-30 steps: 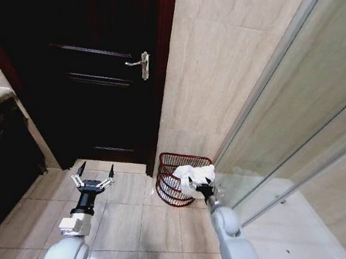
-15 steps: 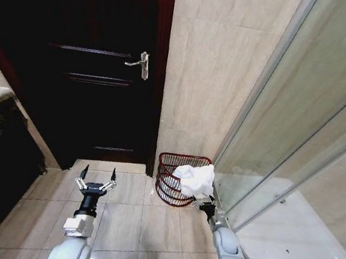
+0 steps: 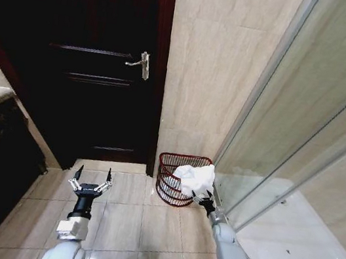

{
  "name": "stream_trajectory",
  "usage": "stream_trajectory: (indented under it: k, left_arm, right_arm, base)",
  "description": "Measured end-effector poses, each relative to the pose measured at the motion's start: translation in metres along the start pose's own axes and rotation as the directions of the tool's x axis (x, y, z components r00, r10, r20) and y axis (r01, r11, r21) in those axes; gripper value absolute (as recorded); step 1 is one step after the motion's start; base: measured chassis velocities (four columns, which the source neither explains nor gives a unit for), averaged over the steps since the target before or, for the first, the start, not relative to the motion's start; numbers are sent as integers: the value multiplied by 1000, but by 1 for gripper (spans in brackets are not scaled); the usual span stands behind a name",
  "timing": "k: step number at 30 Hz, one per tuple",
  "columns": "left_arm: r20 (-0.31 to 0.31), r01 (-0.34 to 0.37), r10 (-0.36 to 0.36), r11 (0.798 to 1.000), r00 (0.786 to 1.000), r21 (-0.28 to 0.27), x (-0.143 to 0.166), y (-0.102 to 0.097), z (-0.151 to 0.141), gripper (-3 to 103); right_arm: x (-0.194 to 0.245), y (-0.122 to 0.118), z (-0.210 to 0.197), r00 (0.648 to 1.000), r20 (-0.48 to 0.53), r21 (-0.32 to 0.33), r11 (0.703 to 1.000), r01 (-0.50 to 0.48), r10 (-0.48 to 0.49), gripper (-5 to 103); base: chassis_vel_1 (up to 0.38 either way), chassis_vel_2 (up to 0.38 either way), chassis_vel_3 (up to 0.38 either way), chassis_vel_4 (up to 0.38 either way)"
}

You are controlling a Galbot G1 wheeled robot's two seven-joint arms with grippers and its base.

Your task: Discard the used towel into the hamper.

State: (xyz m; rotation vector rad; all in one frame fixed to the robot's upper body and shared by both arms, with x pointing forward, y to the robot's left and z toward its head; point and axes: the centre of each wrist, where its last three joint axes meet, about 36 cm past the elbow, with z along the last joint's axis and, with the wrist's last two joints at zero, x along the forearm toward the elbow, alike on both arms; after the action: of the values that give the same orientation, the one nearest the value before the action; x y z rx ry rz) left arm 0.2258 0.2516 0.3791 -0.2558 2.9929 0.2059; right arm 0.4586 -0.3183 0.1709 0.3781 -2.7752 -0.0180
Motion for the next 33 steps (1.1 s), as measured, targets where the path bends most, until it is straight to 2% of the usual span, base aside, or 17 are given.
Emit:
stream_trajectory:
  k: [10, 13, 14, 17, 18, 21, 22, 23, 26, 29, 30, 33]
  left_arm:
    - [0, 0, 0, 1000, 1000, -5, 1, 1, -3, 100]
    - [-4, -2, 2, 1000, 1000, -8, 1, 0, -1, 100]
    - [-4, -2, 2, 1000, 1000, -8, 1, 0, -1, 100]
    - [0, -5, 5, 1000, 1000, -10, 0, -1, -1, 100]
    - [0, -5, 5, 1000, 1000, -10, 0, -1, -1, 100]
    - [11, -3, 3, 1000, 1000, -9, -1, -1, -5, 100]
    - [11, -3, 3, 1000, 1000, -9, -1, -1, -5, 100]
    - [13, -1, 1, 1000, 1000, -6, -1, 0, -6, 100]
    - [13, 1, -1, 1000, 1000, -5, -1, 0, -6, 100]
    - [11, 1, -1, 1000, 1000, -2, -1, 0, -3, 100]
    - [11, 1, -1, 1000, 1000, -2, -1, 0, -3, 100]
    - [16, -1, 1, 1000, 1000, 0, 0, -1, -1, 100]
  right_arm:
    - [-14, -3, -15, 1000, 2, 3, 1000, 18, -18, 101]
    - [-13, -6, -19, 999, -2, 8, 999, 33, -33, 90]
    - [-13, -6, -19, 999, -2, 8, 999, 33, -33, 90]
    - [-11, -8, -17, 999, -9, 10, 999, 33, -33, 73]
    - [-11, -8, -17, 999, -9, 10, 999, 33, -33, 73]
    - [-10, -5, -16, 999, -8, 8, 999, 35, -35, 62]
    - [-10, -5, -16, 999, -8, 8, 999, 35, -35, 62]
    - [-10, -2, -17, 999, -4, 8, 999, 36, -35, 51]
    - [-8, 0, -18, 1000, 1, 12, 999, 30, -30, 46]
    - [2, 5, -19, 1000, 7, 26, 999, 19, -19, 30]
    - [2, 5, -19, 1000, 7, 26, 999, 19, -19, 30]
    - [14, 10, -22, 1000, 17, 56, 998, -12, 11, 20]
  base:
    - [0, 0, 0, 0]
    - [0, 0, 0, 0]
    - [0, 0, 0, 0]
    - [0, 0, 0, 0]
    - [0, 0, 0, 0]
    - [0, 0, 0, 0]
    - [0, 0, 0, 0]
    - [0, 0, 0, 0]
    - [0, 0, 0, 0]
    - [0, 0, 0, 0]
    - [0, 0, 0, 0]
    - [0, 0, 0, 0]
